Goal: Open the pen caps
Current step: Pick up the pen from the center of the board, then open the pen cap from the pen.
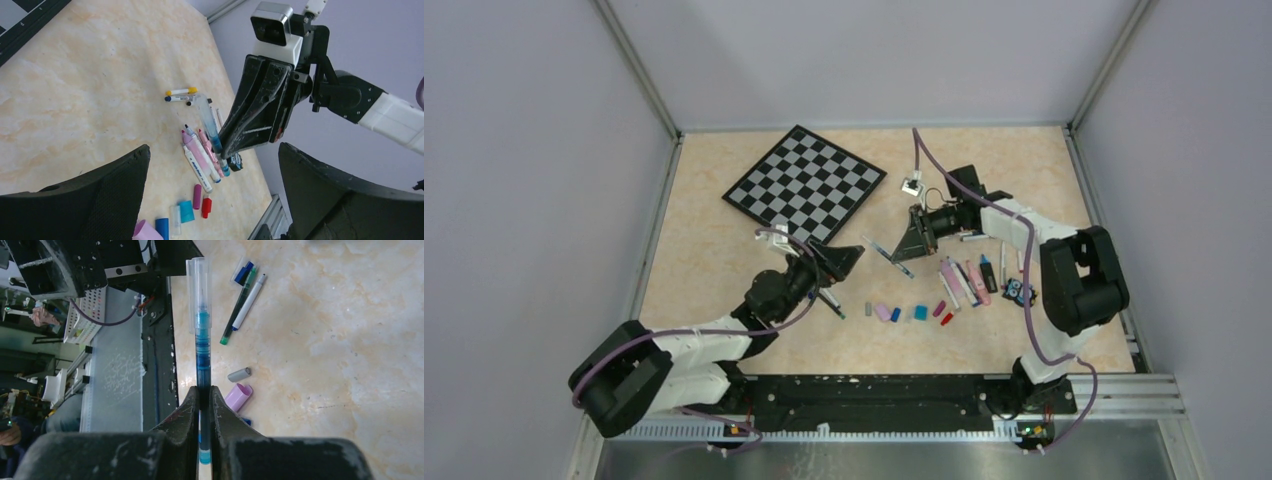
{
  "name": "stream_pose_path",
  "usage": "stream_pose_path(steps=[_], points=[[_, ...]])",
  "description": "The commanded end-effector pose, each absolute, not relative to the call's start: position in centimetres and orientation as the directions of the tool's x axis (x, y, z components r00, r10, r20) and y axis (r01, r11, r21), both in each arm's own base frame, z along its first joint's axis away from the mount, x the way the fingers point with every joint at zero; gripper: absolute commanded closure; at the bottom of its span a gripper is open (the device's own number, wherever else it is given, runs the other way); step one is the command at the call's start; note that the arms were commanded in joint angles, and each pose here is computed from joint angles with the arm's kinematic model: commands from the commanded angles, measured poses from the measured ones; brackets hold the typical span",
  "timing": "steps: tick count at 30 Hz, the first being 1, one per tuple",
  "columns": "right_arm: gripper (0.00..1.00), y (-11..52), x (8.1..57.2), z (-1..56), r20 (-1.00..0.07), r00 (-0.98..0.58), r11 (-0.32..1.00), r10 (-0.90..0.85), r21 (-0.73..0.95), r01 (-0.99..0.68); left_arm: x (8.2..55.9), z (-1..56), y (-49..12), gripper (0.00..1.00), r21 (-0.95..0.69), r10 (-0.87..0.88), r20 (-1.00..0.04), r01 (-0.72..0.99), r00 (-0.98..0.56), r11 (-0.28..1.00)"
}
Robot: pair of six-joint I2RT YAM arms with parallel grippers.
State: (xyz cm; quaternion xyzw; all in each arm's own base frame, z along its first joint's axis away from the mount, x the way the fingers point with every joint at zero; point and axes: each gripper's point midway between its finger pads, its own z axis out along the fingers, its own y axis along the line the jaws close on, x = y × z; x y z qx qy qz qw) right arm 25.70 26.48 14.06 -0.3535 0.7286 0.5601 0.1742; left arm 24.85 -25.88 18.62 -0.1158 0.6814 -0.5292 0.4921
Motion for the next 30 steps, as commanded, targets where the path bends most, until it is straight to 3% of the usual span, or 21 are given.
stream_pose_path(steps=[1, 8, 14, 24, 30], points=[[1.0, 27.8, 24.9, 16.2, -0.722, -0.612, 0.046, -0.323, 0.634, -0.772, 26.9, 21.6, -25.9, 0.02, -0.885, -0.787, -0.446, 0.343, -0.426, 0.316], [1.0, 28.5, 24.1, 15.9, -0.729, -0.583, 0.04, -0.36, 0.612, -0.79, 28.3, 20.0, -27.3, 0.14, -0.91, -0.781, -0.413, 0.254, -0.469, 0.328], [1.0, 28.8, 24.2, 15.1, -0.727, -0.569, 0.071, -0.385, 0.591, -0.803, 28.3, 19.2, -28.0, 0.46, -0.921, -0.773, -0.389, 0.234, -0.502, 0.311], [1.0, 28.8, 24.5, 14.4, -0.726, -0.557, 0.104, -0.403, 0.569, -0.816, 27.7, 17.4, -29.5, 0.68, -0.937, -0.734, -0.348, 0.197, -0.583, 0.287], [1.0, 28.8, 24.2, 14.2, -0.725, -0.552, 0.09, -0.412, 0.57, -0.816, 27.6, 17.2, -29.9, 1.0, -0.941, -0.729, -0.339, 0.208, -0.595, 0.267]])
